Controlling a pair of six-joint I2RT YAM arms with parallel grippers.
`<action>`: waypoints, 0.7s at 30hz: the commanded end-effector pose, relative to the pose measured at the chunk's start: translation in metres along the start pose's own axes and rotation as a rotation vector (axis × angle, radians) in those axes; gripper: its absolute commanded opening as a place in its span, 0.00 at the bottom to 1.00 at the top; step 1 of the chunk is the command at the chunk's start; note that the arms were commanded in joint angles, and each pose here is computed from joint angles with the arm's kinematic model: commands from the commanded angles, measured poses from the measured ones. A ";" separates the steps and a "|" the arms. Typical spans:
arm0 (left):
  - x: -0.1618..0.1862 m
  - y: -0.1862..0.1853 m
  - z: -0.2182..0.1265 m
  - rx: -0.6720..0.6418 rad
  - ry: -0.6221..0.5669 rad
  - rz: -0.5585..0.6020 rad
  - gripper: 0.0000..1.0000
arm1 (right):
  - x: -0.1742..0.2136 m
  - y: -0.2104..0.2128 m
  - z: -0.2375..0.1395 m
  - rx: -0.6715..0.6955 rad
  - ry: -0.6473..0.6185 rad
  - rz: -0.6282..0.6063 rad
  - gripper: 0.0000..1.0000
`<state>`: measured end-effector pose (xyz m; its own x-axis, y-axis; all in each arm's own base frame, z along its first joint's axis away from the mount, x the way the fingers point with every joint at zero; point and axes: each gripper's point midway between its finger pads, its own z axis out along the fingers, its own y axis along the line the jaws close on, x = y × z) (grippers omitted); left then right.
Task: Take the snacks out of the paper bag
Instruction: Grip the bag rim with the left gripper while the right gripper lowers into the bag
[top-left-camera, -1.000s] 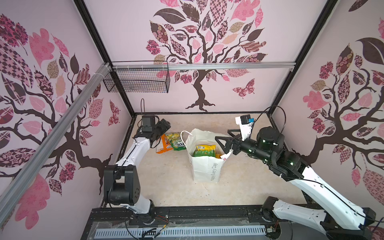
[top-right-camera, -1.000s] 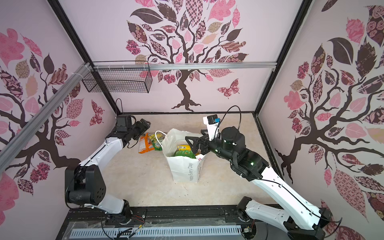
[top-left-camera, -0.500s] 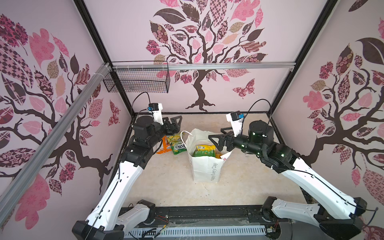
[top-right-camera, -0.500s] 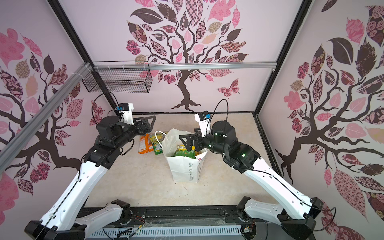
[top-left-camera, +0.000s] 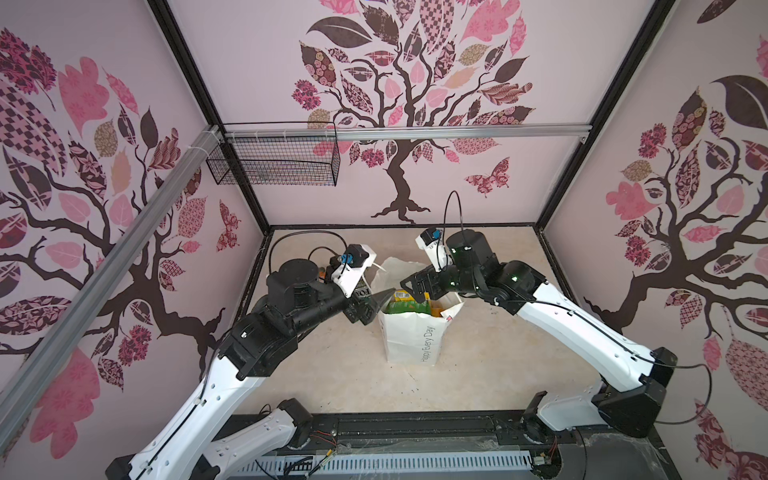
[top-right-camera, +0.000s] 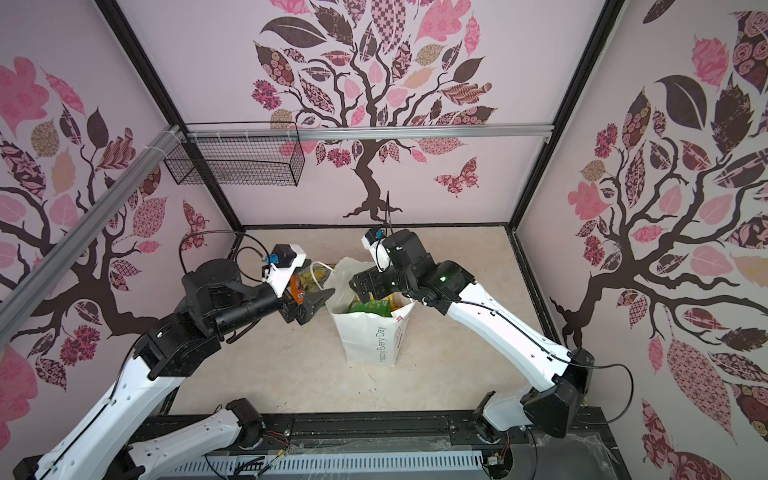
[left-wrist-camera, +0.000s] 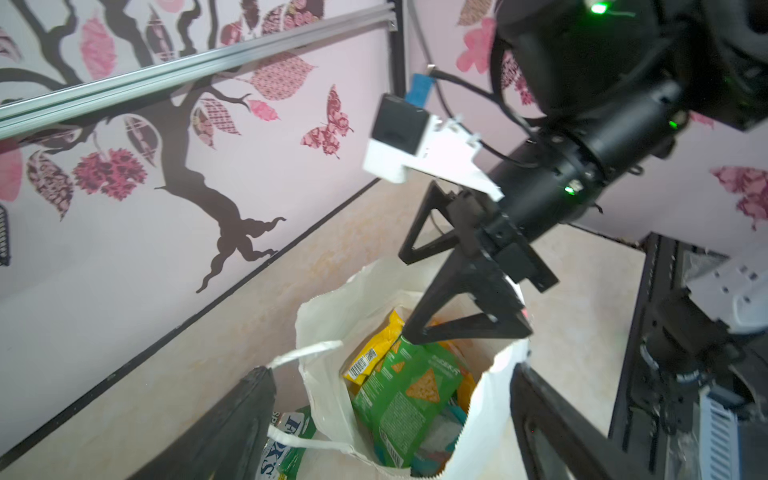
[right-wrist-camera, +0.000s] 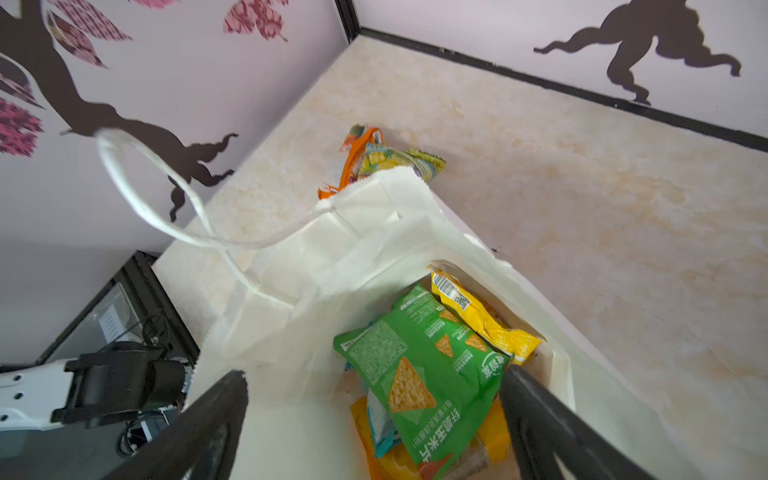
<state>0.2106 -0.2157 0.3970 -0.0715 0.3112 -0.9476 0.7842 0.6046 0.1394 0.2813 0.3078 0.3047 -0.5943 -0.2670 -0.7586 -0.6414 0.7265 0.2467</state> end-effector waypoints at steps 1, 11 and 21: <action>0.013 -0.011 -0.009 0.045 0.065 0.099 0.91 | 0.018 0.001 0.015 0.038 0.103 -0.062 0.98; 0.024 -0.010 -0.003 0.033 0.070 0.103 0.93 | 0.058 -0.002 0.067 0.037 0.284 -0.074 0.98; 0.026 -0.010 -0.001 0.033 0.074 0.109 0.94 | 0.090 -0.011 0.093 0.049 0.383 -0.065 0.99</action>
<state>0.1989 -0.2109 0.3798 -0.0328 0.4120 -0.9106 0.8074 0.5479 0.2188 0.2833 0.3341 0.1971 -0.6851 -0.4869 -0.5418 -0.6579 0.7329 0.1732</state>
